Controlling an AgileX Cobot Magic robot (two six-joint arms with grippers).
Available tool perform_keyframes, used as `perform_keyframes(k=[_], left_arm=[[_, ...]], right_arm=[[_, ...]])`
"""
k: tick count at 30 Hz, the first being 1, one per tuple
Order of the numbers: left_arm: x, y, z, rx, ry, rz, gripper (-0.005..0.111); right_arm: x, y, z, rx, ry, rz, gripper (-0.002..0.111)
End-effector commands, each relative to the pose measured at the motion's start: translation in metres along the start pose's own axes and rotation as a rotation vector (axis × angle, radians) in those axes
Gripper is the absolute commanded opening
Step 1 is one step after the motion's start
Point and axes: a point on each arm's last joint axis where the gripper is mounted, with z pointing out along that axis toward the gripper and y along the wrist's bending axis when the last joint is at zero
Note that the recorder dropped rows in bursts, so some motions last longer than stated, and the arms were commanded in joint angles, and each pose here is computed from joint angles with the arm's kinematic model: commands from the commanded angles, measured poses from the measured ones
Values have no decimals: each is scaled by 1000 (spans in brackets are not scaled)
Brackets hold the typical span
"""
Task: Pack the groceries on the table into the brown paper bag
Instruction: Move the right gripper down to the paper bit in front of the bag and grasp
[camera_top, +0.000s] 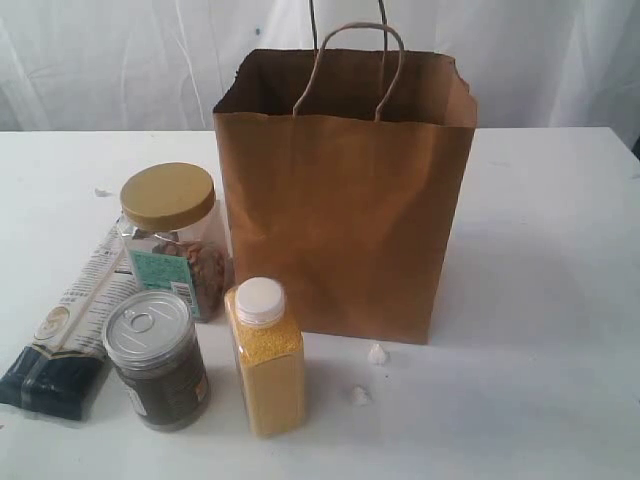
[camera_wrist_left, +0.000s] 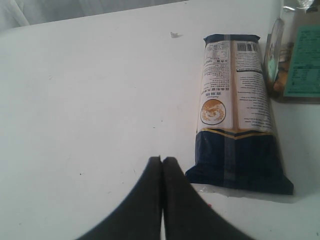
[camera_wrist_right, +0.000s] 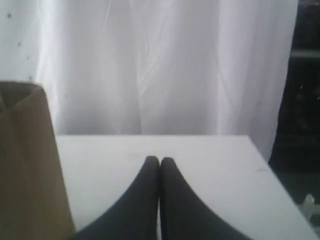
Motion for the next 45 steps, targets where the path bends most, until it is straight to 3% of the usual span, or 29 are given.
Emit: perform_keyframes(k=[1,9,13,18,23,25,29,32,38,42,45], left_arm=[[0,0,0,-1,-6,-6,0],[0,0,0,-1,-6,-6,0],[0,0,0,-1,-6,-6,0],[0,0,0,-1,-6,-5,0],[0,0,0,-1,-6,-5,0],[0,0,0,-1,-6,-5,0],[0,0,0,-1,-6,-5,0],[0,0,0,-1,-6,-5,0],[0,0,0,-1,-6,-5,0],[0,0,0,-1,-6,-6,0],[0,0,0,-1,-6,-6,0]], right_arm=[[10,15,15,-115,204,-4,0],[40,38,60,-257,646,-30,0],[53,44,77,-282,777,-28,0],[43,53,72,-323,707,-60,0],[37,68,31,-458,444,-305,0],[39,74,11,-549,419,-374,0],[43,82,-13,-690,520,-366,0],[51,83,-20,-709,667,-270,0],[64,87,-15,-724,785,-266,0],[66,98,-14,-794,886,-172,13],[67,109,-12,-873,951,-133,31]])
